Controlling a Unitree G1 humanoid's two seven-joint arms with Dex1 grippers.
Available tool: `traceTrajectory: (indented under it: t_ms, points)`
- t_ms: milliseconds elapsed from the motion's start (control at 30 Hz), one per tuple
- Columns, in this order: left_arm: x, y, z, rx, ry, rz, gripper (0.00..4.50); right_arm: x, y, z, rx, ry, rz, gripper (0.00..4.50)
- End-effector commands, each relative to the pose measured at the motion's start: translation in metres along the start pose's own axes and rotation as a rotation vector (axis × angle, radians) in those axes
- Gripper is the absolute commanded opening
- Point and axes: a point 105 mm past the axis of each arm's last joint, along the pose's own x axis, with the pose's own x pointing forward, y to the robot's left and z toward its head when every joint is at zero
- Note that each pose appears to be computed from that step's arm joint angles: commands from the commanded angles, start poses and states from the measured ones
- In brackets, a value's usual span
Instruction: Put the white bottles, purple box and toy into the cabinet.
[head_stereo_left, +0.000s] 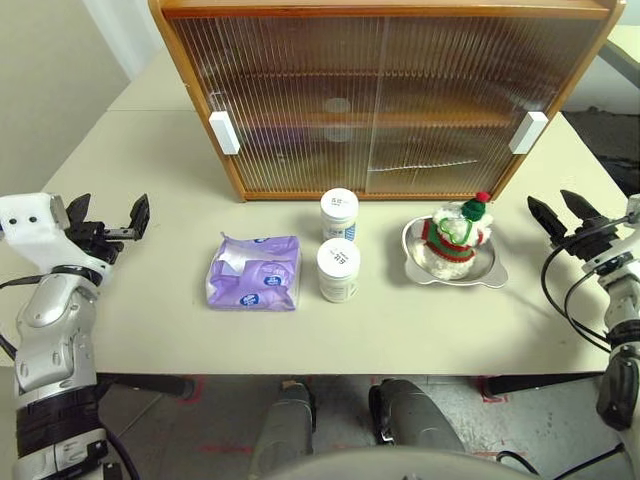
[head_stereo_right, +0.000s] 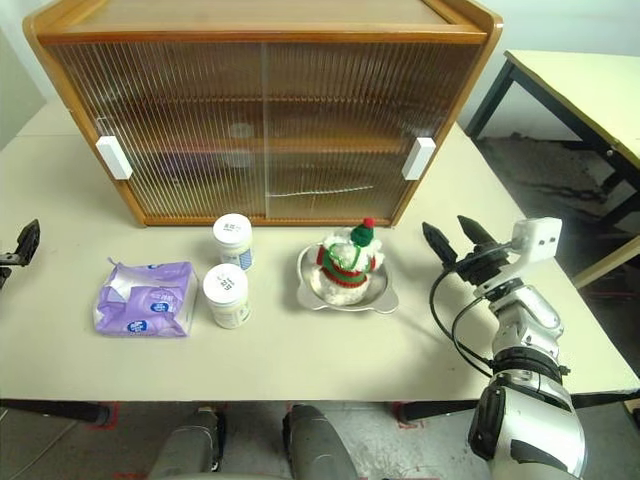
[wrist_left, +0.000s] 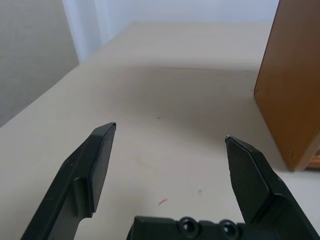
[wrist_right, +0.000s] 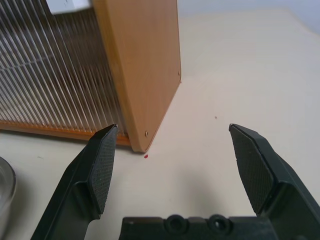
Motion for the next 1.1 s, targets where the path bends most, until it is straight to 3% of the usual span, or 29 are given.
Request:
traceTrajectory:
  t_ms: [33,200,333,433,667,867,1100]
  points:
    - [0.001,0.009,-0.006,-0.035,0.021,0.060,4.50,-0.007,0.006,0.016,0.035,-0.072,0.083,4.44]
    - [0.003,0.011,0.000,-0.012,0.014,0.033,4.50,-0.012,0.034,0.029,0.138,-0.069,0.283,4.44]
    - [0.002,-0.008,0.021,0.018,-0.069,-0.113,4.50,-0.016,0.063,0.048,0.140,-0.017,0.516,4.44]
    - [0.003,-0.004,0.029,0.012,-0.066,-0.100,4.50,-0.013,0.079,0.065,0.121,-0.051,0.592,4.44]
    - [0.015,-0.033,0.048,0.057,-0.111,-0.230,2.14,-0.005,0.114,0.074,0.119,-0.081,0.671,4.50]
    - [0.030,-0.055,0.047,0.032,-0.099,-0.271,0.02,0.000,0.138,0.075,0.105,-0.083,0.751,4.50]
    - [0.046,-0.076,0.047,0.020,-0.093,-0.315,0.02,-0.002,0.158,0.070,0.090,-0.064,0.836,4.50]
